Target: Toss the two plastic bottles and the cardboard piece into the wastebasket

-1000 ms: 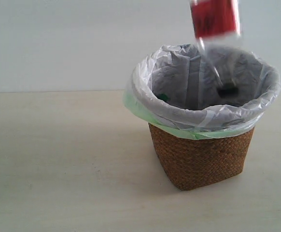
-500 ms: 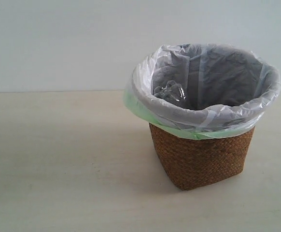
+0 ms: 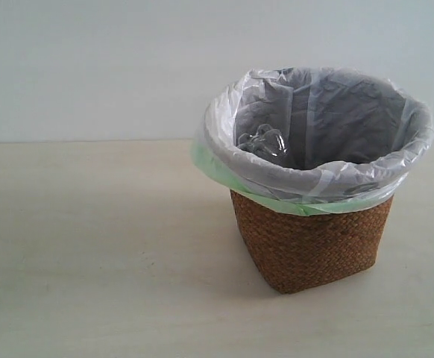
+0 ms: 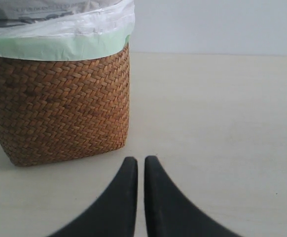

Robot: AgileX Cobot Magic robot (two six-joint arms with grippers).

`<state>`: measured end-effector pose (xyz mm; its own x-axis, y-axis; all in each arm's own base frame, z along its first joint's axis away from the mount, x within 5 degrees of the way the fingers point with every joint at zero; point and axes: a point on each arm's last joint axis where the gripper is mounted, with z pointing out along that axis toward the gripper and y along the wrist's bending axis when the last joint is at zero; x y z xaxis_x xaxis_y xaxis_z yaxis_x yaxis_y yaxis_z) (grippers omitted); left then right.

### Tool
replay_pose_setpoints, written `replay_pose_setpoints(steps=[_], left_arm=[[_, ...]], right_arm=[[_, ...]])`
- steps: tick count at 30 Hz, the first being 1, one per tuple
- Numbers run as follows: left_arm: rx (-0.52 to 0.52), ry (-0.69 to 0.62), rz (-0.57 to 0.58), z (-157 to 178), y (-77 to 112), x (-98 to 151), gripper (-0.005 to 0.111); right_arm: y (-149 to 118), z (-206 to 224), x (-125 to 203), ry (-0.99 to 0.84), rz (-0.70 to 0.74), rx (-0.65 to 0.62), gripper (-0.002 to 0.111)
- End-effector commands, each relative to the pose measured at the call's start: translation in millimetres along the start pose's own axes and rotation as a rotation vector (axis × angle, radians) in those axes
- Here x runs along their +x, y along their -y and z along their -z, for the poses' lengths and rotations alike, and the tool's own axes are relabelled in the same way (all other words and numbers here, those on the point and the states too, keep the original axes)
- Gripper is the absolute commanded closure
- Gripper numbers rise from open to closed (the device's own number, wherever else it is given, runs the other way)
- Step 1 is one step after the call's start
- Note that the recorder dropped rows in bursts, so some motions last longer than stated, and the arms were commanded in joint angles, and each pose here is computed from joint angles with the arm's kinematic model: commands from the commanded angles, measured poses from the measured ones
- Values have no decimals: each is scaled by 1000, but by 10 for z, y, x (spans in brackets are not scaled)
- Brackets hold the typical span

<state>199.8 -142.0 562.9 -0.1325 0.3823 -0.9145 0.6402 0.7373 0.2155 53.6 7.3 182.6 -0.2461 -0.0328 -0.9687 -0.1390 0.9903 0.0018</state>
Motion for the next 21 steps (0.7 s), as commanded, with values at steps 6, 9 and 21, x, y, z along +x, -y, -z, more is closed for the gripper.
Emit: replay_pose_setpoints(steps=[6, 9, 21], left_arm=[[-40, 233, 86, 929, 80, 208, 103], [-44, 307, 120, 1081, 131, 382, 103], [-72, 449, 142, 1097, 382, 1446, 103]], right_arm=[[1, 5, -14, 16, 11, 1, 106], [1, 5, -14, 16, 11, 1, 106], [1, 5, -14, 16, 11, 1, 106]])
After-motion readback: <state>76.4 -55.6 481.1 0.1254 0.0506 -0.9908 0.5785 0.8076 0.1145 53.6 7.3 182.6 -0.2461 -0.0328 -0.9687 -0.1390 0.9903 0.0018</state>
